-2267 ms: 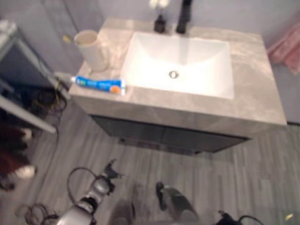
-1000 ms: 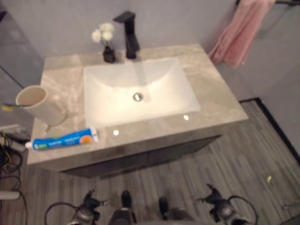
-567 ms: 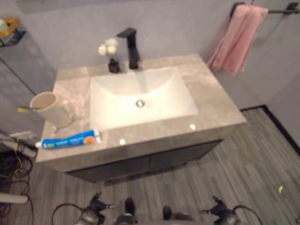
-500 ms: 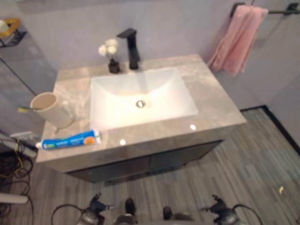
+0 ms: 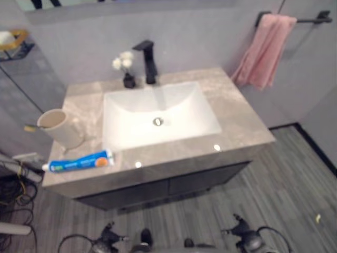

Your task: Put brush and paste in cup on sink, flatten towel.

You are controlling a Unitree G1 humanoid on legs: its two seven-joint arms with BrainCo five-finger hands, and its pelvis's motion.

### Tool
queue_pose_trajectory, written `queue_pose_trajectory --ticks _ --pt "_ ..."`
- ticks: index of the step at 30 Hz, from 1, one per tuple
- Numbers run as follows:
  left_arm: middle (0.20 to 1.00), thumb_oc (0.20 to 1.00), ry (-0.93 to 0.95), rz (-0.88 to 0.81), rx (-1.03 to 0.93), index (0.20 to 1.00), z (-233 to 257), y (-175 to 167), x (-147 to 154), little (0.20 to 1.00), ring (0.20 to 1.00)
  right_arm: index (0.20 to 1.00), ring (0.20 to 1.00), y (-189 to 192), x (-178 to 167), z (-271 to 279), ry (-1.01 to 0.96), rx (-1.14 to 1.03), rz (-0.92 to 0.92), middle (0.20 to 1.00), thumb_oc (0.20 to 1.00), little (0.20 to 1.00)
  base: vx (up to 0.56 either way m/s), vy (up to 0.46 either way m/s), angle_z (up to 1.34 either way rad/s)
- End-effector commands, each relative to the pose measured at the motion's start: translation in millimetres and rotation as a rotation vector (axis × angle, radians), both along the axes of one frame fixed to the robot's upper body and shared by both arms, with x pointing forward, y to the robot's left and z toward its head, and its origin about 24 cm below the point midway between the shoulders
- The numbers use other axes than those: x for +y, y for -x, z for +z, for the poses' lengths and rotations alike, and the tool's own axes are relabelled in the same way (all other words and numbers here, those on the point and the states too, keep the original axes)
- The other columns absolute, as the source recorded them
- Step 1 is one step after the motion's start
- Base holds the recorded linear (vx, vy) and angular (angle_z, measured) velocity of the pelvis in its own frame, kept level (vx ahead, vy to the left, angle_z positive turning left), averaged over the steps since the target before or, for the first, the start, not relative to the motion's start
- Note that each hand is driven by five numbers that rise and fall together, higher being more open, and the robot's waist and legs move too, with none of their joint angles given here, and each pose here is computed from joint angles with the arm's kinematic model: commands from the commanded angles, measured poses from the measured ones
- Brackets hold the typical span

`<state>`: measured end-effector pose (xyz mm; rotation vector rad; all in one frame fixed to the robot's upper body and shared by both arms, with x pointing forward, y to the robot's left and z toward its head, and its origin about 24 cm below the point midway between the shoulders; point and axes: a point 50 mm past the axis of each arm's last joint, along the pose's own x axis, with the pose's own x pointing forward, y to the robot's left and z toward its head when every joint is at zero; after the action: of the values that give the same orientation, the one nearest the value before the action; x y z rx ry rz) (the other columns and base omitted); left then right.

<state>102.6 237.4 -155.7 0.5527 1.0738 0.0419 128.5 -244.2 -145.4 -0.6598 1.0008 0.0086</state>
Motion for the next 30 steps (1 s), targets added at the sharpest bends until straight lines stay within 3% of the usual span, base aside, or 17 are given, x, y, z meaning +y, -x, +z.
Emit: queue_pose_trajectory --ticks 1,5,9,18,27,30 --pt "1.0 1.0 -0.035 -0.076 -0.079 1.0 10.2 -33.4 0.5 1.0 1.0 1.0 1.0 -21.9 1.8 9.3 0.019 -0.104 0.007 1.0 1.0 1.0 -0.11 0.034 0.29" --pt "1.0 1.0 -0.017 0.061 -0.095 1.0 10.5 -31.2 6.2 1.0 1.0 1.0 1.0 -39.2 4.1 17.9 0.001 -0.18 0.005 1.0 1.0 1.0 -0.07 0.095 0.23" --pt "1.0 1.0 -0.009 -0.041 -0.083 1.0 8.3 -29.7 -3.2 1.0 1.0 1.0 1.0 -39.4 2.3 17.7 -0.029 -0.184 -0.057 1.0 1.0 1.0 -0.03 0.201 -0.45" --pt "1.0 1.0 -0.058 -0.217 -0.064 1.0 10.1 -32.0 -2.4 1.0 1.0 1.0 1.0 -47.7 4.4 22.7 -0.022 -0.218 -0.013 1.0 1.0 1.0 -0.04 0.137 -0.29" --pt "1.0 1.0 -0.102 -0.243 -0.224 1.0 30.7 -68.7 7.0 1.0 1.0 1.0 1.0 -61.0 7.0 33.7 0.072 -0.265 0.209 1.0 1.0 1.0 0.07 -0.152 0.41" --pt "1.0 1.0 -0.088 -0.223 -0.238 1.0 31.5 -68.4 7.3 1.0 1.0 1.0 1.0 -55.5 -5.4 34.6 0.088 -0.267 0.151 1.0 1.0 1.0 0.11 -0.129 0.45"
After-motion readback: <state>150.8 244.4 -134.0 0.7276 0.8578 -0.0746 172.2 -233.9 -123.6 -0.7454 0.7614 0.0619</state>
